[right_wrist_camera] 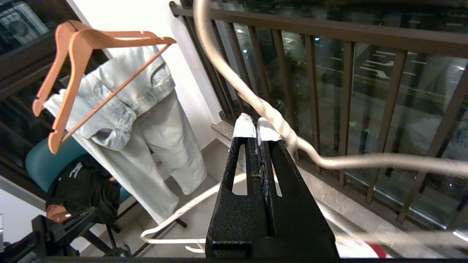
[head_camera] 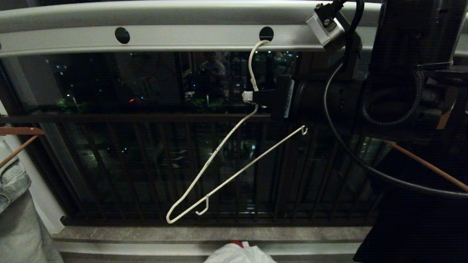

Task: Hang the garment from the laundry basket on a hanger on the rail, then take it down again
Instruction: Pick up the clothes rack on the clothesline

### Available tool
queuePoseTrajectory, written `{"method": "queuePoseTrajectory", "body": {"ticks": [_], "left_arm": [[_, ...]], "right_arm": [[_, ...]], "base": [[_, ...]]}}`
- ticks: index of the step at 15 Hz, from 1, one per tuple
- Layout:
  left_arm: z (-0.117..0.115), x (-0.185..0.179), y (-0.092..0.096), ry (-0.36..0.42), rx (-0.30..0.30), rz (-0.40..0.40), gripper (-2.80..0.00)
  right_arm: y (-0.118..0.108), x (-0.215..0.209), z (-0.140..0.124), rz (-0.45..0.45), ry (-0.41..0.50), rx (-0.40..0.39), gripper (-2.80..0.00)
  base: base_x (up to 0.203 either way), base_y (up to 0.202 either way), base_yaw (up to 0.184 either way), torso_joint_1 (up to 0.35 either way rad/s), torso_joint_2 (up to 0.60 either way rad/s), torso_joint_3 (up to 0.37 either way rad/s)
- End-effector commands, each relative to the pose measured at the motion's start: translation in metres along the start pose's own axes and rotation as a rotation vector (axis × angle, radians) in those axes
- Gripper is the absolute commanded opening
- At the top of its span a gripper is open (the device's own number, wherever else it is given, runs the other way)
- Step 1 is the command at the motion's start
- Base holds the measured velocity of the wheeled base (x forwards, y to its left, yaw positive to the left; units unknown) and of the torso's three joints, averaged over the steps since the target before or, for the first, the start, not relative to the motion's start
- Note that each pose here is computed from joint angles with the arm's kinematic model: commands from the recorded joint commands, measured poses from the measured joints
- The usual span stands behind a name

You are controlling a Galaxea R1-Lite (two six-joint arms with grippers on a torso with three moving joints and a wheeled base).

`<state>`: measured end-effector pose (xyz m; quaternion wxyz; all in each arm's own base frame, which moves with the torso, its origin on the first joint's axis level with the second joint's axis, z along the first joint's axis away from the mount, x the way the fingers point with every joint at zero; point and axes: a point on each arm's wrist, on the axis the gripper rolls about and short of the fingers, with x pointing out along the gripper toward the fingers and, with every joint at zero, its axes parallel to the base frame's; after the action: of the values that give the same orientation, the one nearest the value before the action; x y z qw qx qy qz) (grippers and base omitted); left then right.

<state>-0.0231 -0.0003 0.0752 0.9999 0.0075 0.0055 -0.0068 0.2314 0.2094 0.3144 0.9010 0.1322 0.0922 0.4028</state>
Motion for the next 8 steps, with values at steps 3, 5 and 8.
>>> {"method": "queuePoseTrajectory", "body": {"ticks": [3, 5, 8], "left_arm": [[0.000, 0.000, 0.000, 0.000, 0.000, 0.000, -2.80], [0.000, 0.000, 0.000, 0.000, 0.000, 0.000, -2.80], [0.000, 0.000, 0.000, 0.000, 0.000, 0.000, -2.80]], "right_arm": [[0.000, -0.007, -0.004, -0.003, 0.010, 0.004, -2.80], [0.001, -0.012, -0.004, -0.004, 0.014, 0.005, -2.80], [0.008, -0.026, -0.003, -0.032, 0.027, 0.004, -2.80]], "base": [[0.000, 0.000, 0.000, 0.000, 0.00, 0.000], [0.000, 0.000, 0.000, 0.000, 0.00, 0.000], [0.000, 0.000, 0.000, 0.000, 0.00, 0.000]]}}
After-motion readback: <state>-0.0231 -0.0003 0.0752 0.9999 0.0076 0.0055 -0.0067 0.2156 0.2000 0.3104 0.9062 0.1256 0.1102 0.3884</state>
